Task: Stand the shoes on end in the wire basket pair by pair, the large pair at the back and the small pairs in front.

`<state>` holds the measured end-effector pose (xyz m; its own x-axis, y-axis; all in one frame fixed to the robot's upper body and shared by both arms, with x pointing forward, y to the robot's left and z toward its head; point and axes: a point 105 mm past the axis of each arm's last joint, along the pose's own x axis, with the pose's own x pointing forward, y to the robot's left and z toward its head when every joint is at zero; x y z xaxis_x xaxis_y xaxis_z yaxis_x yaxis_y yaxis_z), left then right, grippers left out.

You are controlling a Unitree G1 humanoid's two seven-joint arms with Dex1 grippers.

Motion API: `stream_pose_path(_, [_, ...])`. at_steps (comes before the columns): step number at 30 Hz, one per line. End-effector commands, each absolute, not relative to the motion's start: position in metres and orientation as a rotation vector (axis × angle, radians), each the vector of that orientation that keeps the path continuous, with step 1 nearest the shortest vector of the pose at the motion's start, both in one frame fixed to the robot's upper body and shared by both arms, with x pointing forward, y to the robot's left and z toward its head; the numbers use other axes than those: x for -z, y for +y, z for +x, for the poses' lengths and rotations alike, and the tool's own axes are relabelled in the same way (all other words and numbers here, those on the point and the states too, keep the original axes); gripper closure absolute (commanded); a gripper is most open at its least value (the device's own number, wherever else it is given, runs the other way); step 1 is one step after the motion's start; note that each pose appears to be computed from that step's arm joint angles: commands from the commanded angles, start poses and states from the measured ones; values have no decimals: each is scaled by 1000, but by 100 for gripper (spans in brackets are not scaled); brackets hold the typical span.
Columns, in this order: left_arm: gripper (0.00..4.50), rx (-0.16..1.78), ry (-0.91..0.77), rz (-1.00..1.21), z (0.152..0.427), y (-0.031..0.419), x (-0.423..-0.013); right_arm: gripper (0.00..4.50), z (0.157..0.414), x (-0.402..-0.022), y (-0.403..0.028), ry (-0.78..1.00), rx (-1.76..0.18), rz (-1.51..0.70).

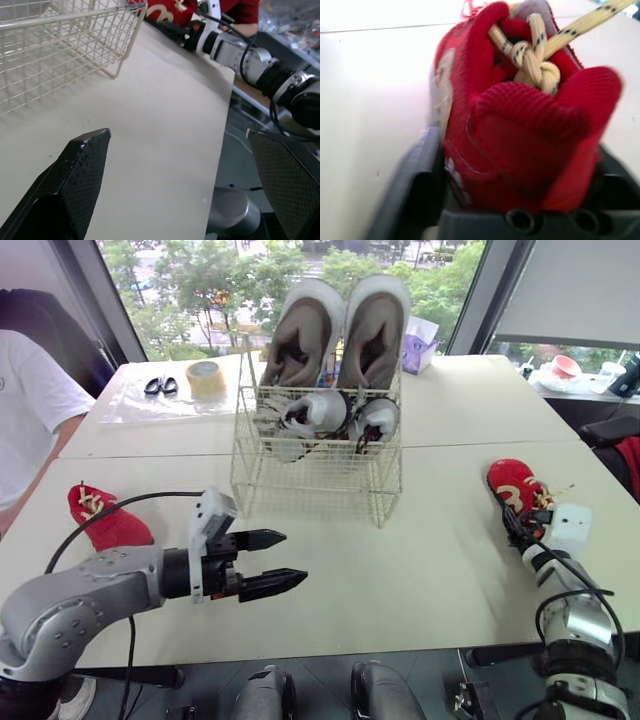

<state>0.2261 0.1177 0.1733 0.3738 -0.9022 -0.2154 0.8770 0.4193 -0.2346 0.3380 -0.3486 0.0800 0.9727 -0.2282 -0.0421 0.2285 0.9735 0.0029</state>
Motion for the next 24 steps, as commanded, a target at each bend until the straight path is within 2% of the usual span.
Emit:
stream_pose_path(1, [0,1029,270,-12,236,131,-192,245,341,-83,-352,21,233,3])
stream_pose_path(3, [0,926,238,41,246,142,-200,245,341,-89,-354,1,240,-7])
stream_pose_path(6, [0,816,290,100,258,165,-206,245,339,-144,-356,-193,318,-25])
stream_pose_path(7, [0,843,270,29,258,169,-214,245,339,-175,-356,-290,349,-25])
stream_pose_path(9, [0,903,217,-70,255,170,-228,245,338,-209,-353,-390,372,-23])
stream_pose_path(12, [0,1039,138,-279,251,175,-259,245,342,-287,-322,-584,277,-84])
stream_pose_path(15, [0,997,-31,-394,267,197,-302,245,320,-384,-273,-825,57,-115])
stream_pose_path(17, [0,983,-109,-441,275,204,-322,245,306,-418,-241,-895,-122,-175])
stream_pose_path(20, [0,1017,-201,-525,279,208,-349,245,292,-434,-193,-892,-413,-258])
stream_pose_path(24, [0,1093,-323,-562,271,207,-388,245,280,-426,-123,-822,-778,-467])
